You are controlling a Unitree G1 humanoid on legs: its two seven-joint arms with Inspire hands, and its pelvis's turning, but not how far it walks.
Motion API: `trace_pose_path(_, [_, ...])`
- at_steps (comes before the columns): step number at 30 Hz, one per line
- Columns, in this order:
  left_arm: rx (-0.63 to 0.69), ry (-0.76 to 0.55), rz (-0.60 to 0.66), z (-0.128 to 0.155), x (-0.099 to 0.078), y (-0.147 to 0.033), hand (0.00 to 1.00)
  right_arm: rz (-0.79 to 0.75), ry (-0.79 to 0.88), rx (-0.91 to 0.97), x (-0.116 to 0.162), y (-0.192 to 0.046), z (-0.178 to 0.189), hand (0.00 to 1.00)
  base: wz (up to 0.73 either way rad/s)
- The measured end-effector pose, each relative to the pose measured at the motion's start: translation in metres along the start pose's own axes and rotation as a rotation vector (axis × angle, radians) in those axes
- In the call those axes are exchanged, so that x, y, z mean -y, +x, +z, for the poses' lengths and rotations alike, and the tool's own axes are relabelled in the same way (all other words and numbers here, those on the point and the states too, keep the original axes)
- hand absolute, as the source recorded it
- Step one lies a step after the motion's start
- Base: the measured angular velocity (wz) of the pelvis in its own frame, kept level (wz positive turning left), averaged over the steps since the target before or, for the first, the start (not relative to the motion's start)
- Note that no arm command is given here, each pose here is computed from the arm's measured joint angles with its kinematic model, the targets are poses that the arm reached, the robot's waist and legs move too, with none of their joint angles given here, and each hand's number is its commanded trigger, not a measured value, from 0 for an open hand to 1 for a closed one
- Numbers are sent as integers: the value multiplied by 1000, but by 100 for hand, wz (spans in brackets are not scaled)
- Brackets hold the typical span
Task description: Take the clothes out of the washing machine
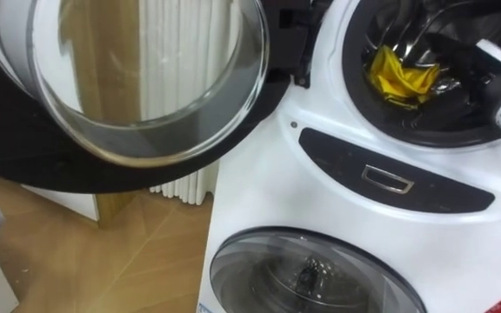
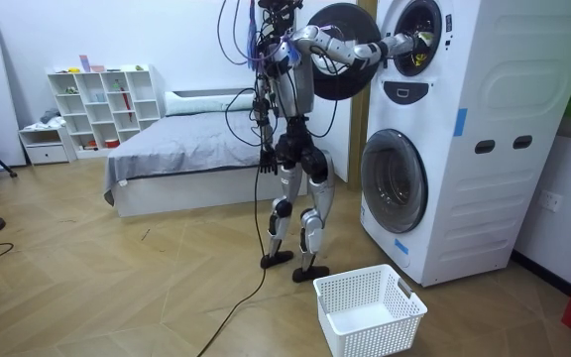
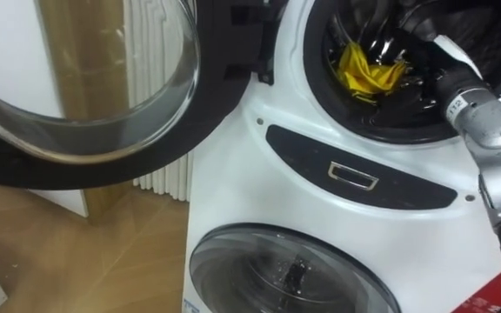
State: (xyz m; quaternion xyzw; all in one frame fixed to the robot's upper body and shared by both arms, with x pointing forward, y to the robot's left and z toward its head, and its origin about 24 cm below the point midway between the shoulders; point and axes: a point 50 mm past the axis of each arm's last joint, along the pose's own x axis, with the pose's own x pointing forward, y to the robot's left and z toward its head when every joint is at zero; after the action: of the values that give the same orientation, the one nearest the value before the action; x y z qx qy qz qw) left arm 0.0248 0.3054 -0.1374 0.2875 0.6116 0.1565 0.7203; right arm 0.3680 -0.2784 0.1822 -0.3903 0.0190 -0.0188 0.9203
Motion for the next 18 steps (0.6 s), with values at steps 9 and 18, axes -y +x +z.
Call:
trace_pose_path(9, [-4, 31, -33, 2, 5, 1, 0, -14, -232, -7, -4, 1, 6, 0, 3])
trace_pose_path(18, [-10, 23, -49, 1, 7, 1, 0, -18, -238, -19, -4, 1, 4, 0, 0])
